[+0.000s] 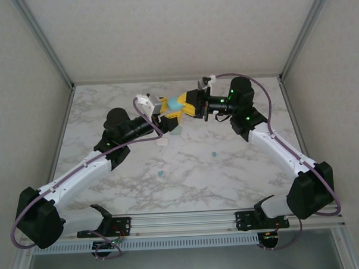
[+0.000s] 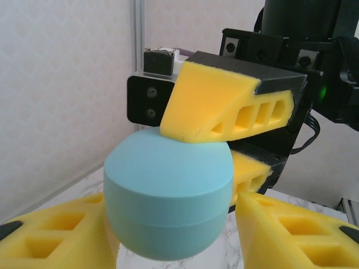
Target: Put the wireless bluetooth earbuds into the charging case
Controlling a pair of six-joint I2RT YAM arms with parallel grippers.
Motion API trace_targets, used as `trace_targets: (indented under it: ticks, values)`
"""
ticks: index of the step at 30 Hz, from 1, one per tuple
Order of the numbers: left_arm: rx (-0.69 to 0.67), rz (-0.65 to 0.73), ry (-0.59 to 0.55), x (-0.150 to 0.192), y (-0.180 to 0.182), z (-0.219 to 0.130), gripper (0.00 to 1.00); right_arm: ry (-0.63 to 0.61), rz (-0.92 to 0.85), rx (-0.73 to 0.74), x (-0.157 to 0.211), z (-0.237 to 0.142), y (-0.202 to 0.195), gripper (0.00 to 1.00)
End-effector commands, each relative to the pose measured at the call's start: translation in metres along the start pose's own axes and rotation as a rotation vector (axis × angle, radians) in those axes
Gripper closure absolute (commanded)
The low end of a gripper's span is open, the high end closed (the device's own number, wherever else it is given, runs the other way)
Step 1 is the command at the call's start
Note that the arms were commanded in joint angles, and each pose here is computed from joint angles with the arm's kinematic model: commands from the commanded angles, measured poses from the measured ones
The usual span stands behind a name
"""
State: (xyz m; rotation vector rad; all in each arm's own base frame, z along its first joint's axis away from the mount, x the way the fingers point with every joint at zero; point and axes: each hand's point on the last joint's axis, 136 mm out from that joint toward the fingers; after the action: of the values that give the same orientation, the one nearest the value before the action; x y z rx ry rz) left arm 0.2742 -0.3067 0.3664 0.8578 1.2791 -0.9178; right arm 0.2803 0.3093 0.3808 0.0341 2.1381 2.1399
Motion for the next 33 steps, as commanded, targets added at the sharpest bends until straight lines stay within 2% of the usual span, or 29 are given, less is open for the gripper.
trace_targets:
  ticks: [1,9,16,24,28,33]
  values:
    - [0.002,0.010,-0.060,-0.019,-0.004,-0.002,0.45,-0.001,-0.045,-0.017,0.006,-0.003,0.011,0.83]
    - [0.003,0.008,-0.053,-0.018,-0.004,-0.001,0.49,-0.003,-0.051,-0.022,0.006,-0.002,0.011,0.83]
    - [0.017,0.007,-0.030,-0.013,-0.005,0.001,0.61,0.000,-0.048,-0.023,0.006,-0.002,0.011,0.83]
    - [0.016,0.001,-0.037,-0.016,-0.005,0.002,0.63,0.005,-0.051,0.021,0.009,-0.002,0.002,0.80]
    - [0.019,0.002,-0.033,-0.015,-0.006,0.001,0.66,-0.007,-0.083,0.072,0.010,-0.005,-0.001,0.68]
    - [0.034,-0.007,-0.004,-0.008,-0.010,-0.001,0.67,-0.007,-0.201,0.153,0.011,-0.010,0.007,0.46]
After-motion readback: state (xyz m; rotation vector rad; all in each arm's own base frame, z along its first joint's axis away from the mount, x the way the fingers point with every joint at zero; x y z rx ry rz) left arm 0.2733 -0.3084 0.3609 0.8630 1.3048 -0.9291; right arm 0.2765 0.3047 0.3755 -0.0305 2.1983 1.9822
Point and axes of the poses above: each hand's point on the last joint's axis, 136 mm out from that joint toward the fingers, its own z axis out along the fingers, its own y axis along the line the jaws close on, x = y × z, and after that the axes turned 3 degrees about z, right-handed
